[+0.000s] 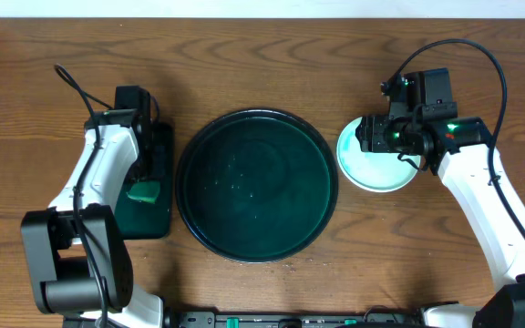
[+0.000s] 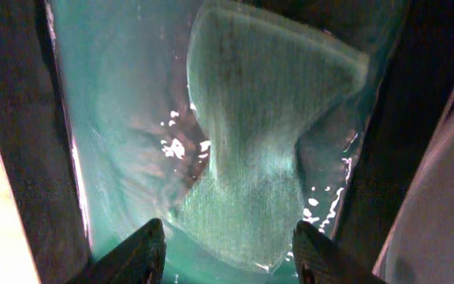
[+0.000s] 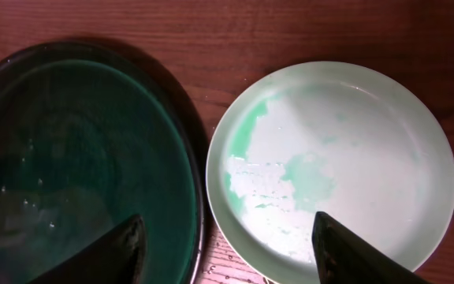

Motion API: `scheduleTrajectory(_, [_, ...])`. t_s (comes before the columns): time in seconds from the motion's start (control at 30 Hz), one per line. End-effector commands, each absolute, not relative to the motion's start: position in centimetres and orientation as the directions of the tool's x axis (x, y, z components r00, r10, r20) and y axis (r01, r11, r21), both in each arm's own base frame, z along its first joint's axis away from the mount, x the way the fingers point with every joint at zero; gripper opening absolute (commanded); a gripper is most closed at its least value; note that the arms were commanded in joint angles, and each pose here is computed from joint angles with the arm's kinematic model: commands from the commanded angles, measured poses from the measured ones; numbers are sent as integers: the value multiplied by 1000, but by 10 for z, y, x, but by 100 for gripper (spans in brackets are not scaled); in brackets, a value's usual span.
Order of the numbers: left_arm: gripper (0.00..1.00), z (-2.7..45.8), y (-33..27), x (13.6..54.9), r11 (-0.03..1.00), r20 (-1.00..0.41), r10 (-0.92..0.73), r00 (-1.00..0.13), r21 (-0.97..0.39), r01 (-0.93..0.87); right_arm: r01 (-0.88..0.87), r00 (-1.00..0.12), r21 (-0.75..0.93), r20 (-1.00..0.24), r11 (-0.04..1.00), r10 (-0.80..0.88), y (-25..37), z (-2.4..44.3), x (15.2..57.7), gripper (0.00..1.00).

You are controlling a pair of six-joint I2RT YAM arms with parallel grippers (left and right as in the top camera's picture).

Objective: Clean dirty plates on tray and stack at the side

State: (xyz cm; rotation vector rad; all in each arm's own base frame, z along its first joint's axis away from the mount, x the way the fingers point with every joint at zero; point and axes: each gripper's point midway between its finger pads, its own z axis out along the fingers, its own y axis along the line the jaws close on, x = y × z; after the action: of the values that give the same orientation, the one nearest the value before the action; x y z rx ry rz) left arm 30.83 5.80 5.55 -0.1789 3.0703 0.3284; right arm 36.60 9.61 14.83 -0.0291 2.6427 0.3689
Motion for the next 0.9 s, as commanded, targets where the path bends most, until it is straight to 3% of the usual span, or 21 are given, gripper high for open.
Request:
scheduleTrajectory(0.0, [53, 106, 57, 322, 969, -175, -94, -980, 209, -131, -111, -867, 248, -498, 962, 29, 97, 166, 367, 67])
scheduleTrajectory(0.1, [70, 149, 47, 323, 975, -277, -75, -958, 179, -128, -119, -838, 244, -545, 963, 34, 95, 185, 366, 70])
scheduleTrajectory(0.27, [73, 204, 40, 312, 979, -450, -66, -891, 145, -145, -100, -745, 191, -665, 976, 54, 79, 241, 357, 77])
scheduleTrajectory(0.33, [73, 219, 40, 307, 979, -494, -65, -867, 138, -152, -74, -686, 158, -725, 985, 65, 68, 268, 350, 87])
scheduleTrajectory(0.37, [73, 225, 40, 305, 979, -513, -65, -856, 136, -155, -60, -653, 145, -754, 988, 71, 62, 282, 346, 99])
scheduleTrajectory(0.6, [73, 246, 40, 296, 978, -574, -63, -816, 126, -165, -52, -460, 145, -882, 988, 105, 46, 353, 299, 99])
scheduleTrajectory(0.87, [73, 245, 40, 296, 978, -571, -63, -819, 127, -164, -57, -431, 149, -895, 987, 110, 38, 366, 255, 99])
